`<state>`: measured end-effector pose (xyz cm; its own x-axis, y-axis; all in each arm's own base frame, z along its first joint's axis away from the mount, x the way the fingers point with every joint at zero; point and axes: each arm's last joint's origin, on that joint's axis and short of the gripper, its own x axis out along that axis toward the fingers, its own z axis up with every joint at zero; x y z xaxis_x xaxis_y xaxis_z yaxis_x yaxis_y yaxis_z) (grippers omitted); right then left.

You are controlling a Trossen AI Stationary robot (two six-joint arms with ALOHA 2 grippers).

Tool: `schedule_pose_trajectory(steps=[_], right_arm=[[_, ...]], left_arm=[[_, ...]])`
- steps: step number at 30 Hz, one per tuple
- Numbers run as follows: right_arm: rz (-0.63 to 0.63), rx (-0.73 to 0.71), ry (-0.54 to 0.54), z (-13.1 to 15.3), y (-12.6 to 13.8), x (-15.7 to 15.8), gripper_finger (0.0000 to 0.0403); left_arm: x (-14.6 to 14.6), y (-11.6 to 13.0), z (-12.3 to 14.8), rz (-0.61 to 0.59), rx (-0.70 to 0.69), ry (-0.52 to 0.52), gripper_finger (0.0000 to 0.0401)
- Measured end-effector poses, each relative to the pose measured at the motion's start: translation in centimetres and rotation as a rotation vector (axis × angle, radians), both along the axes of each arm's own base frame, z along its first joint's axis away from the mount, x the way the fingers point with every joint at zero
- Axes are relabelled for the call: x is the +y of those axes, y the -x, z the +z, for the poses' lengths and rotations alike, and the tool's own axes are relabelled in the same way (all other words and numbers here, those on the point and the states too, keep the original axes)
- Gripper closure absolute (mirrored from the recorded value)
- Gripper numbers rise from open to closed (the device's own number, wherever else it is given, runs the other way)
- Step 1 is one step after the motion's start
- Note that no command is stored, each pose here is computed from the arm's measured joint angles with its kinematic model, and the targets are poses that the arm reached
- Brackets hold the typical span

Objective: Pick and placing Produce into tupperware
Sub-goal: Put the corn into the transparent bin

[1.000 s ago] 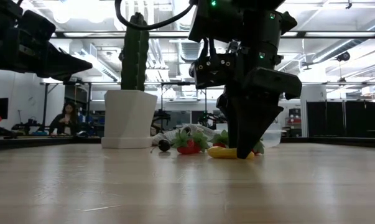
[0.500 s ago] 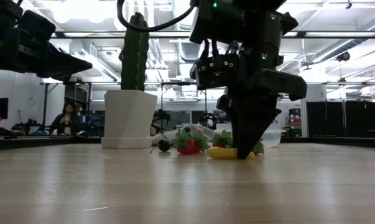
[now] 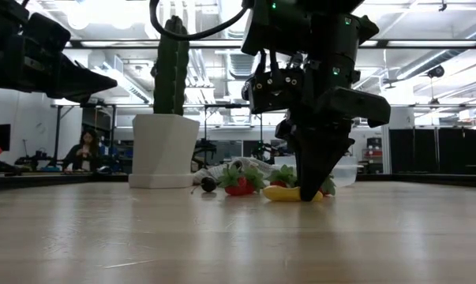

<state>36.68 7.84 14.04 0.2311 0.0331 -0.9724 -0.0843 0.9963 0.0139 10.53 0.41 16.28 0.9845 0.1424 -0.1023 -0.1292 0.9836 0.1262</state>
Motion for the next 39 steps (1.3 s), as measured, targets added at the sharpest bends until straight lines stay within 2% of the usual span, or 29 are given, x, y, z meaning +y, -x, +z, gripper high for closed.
schedule_pose_trajectory(steps=[14,19,31,39], right_arm=[[-0.003,0.0,-0.001,0.0,0.0,0.0,0.0394],[-0.003,-0.023,-0.006,0.9,-0.3,0.0,0.0394],[0.022,-0.197,-0.016,6.7,-0.2,-0.1,0.0394],[0.012,-0.373,0.057,12.0,1.6,-0.7,0.0394]], left_arm=[[0.0,0.0,0.0,0.0,0.0,0.0,0.0401],[0.0,0.0,0.0,0.0,0.0,0.0,0.0401],[0.0,0.0,0.0,0.0,-0.002,0.0,0.0401],[0.0,0.0,0.0,0.0,0.0,0.0,0.0401]])
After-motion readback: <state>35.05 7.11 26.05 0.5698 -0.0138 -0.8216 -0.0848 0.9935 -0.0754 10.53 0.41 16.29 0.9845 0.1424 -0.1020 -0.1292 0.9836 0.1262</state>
